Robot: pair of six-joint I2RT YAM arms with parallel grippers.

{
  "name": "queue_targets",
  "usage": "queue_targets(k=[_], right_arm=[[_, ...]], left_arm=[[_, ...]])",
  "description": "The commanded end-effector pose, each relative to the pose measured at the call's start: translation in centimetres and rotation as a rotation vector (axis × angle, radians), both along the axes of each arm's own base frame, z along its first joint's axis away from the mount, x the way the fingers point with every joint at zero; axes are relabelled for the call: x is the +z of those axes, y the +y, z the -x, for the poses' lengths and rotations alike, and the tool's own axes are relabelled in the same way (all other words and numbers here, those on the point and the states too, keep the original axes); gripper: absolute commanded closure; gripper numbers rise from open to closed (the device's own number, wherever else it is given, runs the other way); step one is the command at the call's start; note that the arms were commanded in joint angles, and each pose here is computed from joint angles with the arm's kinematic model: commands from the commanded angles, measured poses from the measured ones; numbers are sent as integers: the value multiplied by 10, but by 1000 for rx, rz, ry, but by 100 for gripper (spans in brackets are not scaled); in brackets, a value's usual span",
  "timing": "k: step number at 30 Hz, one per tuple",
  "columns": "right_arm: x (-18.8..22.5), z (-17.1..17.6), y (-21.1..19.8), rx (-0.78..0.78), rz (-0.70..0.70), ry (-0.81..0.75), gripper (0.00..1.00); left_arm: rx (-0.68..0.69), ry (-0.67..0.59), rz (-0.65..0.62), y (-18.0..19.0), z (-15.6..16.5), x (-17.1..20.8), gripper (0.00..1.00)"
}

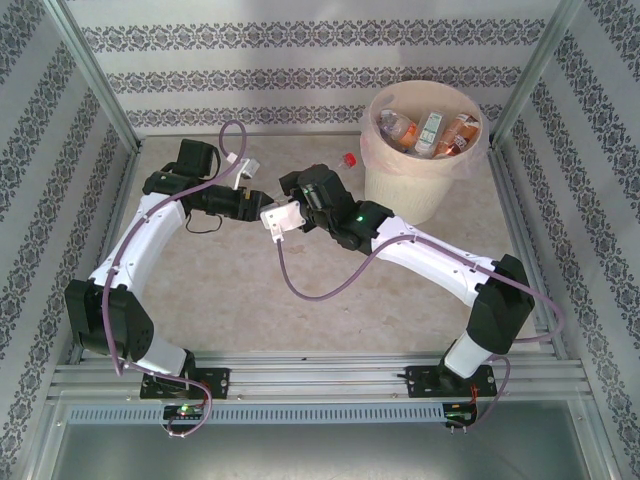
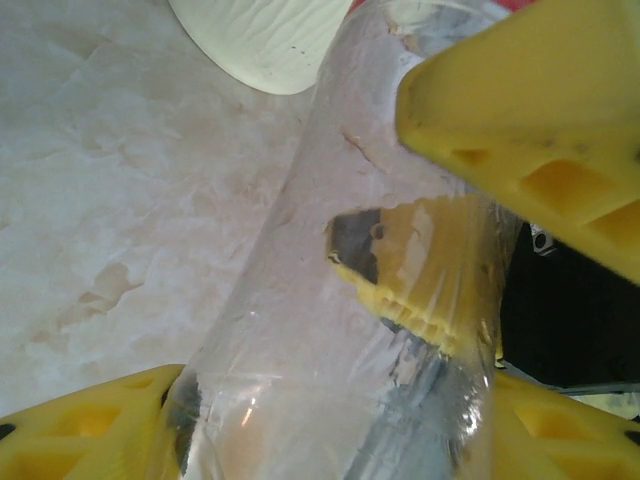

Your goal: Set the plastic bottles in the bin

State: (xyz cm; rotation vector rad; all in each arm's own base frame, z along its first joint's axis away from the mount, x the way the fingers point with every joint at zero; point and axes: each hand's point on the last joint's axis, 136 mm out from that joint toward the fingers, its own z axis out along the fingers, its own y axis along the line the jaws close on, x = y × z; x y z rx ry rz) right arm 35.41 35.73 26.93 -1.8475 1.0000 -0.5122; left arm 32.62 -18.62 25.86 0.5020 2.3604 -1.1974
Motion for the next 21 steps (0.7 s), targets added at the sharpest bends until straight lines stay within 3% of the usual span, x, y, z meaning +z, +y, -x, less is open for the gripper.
queue_targets(k=[1, 5, 10, 11, 13, 17, 19, 21], right_arm=[[19, -14, -5, -48, -57, -50, 53], [37, -18, -5, -35, -89, -96, 59], [55, -24, -13, -24, -115, -137, 61], [59, -26, -17, -30, -119, -145, 61], [71, -35, -29, -60, -165, -144, 61], [130, -52, -66, -118, -462, -85, 63], [168, -59, -90, -135, -634, -66, 63], [196, -69, -118, -172, -721, -73, 61]], left_arm=[[-147, -53, 177, -22, 26, 44, 53], [-181, -113, 249, -26, 31, 70, 44], [-179, -275, 339, -27, 38, 126, 4], [-166, -330, 342, -25, 43, 140, 0], [-109, -453, 318, -19, 47, 165, 0], [234, -699, 203, 20, 31, 200, 0], [354, -781, 216, 35, 28, 208, 0], [406, -822, 242, 42, 27, 206, 0]])
